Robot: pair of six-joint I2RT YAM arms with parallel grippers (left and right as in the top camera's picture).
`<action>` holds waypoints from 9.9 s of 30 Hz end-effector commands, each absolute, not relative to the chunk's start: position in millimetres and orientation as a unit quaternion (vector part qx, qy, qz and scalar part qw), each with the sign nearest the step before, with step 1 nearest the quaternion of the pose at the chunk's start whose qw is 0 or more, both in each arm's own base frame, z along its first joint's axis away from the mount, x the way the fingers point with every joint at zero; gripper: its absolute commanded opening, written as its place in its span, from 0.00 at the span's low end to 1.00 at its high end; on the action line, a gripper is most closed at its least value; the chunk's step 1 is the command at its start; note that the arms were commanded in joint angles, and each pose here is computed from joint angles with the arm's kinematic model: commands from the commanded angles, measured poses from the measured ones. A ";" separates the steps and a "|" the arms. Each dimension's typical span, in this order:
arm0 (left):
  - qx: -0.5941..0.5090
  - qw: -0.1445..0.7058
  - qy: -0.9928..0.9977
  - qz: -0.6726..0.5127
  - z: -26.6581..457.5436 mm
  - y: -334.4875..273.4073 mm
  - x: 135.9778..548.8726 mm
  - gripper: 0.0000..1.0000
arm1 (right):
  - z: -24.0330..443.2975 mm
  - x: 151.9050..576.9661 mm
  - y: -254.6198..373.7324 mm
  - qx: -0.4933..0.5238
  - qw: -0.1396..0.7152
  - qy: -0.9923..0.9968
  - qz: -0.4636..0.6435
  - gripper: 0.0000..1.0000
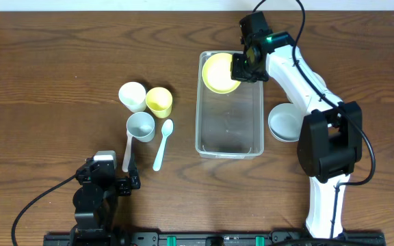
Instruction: Pack container
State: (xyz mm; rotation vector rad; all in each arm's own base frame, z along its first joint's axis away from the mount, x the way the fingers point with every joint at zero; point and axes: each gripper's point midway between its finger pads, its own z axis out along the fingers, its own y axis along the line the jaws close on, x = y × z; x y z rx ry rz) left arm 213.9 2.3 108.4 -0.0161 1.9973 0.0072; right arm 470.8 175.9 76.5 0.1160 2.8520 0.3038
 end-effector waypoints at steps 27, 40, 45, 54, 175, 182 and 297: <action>-0.003 0.539 0.842 0.005 105.4 2.1 213.3 0.98 | 139.3 404.8 -90.7 0.270 0.118 0.956 -0.001 0.56; -0.003 0.539 0.842 0.005 105.4 2.0 213.3 0.98 | 25.8 427.7 -67.9 0.210 0.062 0.975 0.043 0.42; -0.003 0.539 0.842 0.005 105.4 2.0 213.3 0.98 | 20.7 427.9 -75.1 0.223 0.061 0.973 0.024 0.10; -0.003 0.539 0.842 0.005 105.4 2.0 213.3 0.98 | 45.1 426.7 -87.9 0.232 0.076 0.970 -0.012 0.01; -0.003 0.539 0.842 0.005 105.4 2.0 213.3 0.98 | 137.5 455.0 150.0 0.079 0.229 0.954 0.178 0.01; -0.003 0.539 0.842 0.005 105.4 2.1 213.3 0.98 | 120.2 469.8 166.9 0.064 0.193 0.963 0.177 0.01; -0.104 0.122 0.987 -0.033 60.2 -6.5 313.6 0.32 | 248.8 330.9 -98.5 0.328 0.186 0.926 0.030 0.99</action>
